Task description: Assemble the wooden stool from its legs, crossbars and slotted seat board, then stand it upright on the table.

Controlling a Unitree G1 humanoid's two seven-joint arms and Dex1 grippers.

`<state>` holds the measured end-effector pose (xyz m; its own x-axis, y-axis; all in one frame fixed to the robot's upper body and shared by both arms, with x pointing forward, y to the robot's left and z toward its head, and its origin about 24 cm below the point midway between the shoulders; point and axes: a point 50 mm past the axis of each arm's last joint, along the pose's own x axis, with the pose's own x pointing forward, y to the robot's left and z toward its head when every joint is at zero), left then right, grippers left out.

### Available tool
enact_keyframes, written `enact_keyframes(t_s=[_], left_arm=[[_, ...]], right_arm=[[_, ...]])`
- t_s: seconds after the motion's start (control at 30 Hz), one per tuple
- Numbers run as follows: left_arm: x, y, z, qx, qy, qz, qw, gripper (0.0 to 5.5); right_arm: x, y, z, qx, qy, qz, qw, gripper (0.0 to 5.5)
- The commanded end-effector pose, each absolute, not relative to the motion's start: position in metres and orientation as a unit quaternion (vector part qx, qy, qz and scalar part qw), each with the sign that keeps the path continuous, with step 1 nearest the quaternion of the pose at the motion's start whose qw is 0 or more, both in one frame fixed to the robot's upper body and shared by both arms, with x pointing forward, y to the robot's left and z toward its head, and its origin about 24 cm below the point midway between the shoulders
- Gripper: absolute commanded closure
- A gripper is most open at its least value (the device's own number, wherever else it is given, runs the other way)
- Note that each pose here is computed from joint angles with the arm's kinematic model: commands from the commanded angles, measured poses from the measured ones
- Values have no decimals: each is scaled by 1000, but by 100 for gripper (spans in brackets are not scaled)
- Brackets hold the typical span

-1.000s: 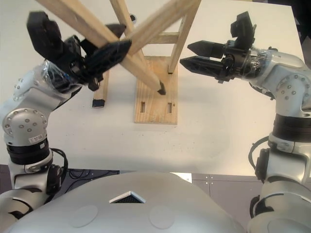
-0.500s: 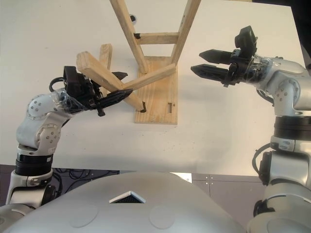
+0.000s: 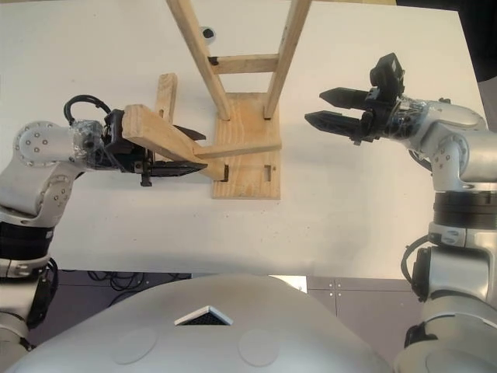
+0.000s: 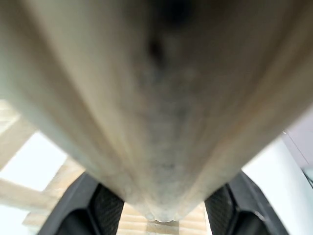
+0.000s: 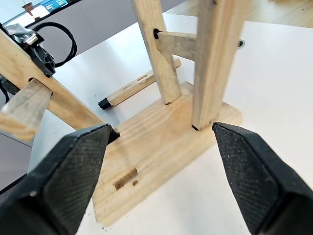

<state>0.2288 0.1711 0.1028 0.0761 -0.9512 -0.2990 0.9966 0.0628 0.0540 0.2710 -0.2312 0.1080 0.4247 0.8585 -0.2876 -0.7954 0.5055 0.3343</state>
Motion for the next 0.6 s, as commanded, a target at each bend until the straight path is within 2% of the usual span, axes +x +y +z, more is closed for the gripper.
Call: enact_keyframes(t_s=[0.03,0.2,0.37,0.47,0.6], left_arm=[[227,194,63,171,262,-639,703,348],[219,179,34,131,272,-616,727,348],[179,177,-8,91,314,-609,723,348],[178,173,-5,81,296,-618,724,348],[199,170,14,103,249,-611,745,348]], right_arm=[[269,-225,104,76,195,487,848,168],[267,-224,101,77,195,480,852,168],[263,-222,97,79,199,477,852,168],[264,-222,96,78,202,475,853,168],[260,-220,93,81,199,466,858,168]])
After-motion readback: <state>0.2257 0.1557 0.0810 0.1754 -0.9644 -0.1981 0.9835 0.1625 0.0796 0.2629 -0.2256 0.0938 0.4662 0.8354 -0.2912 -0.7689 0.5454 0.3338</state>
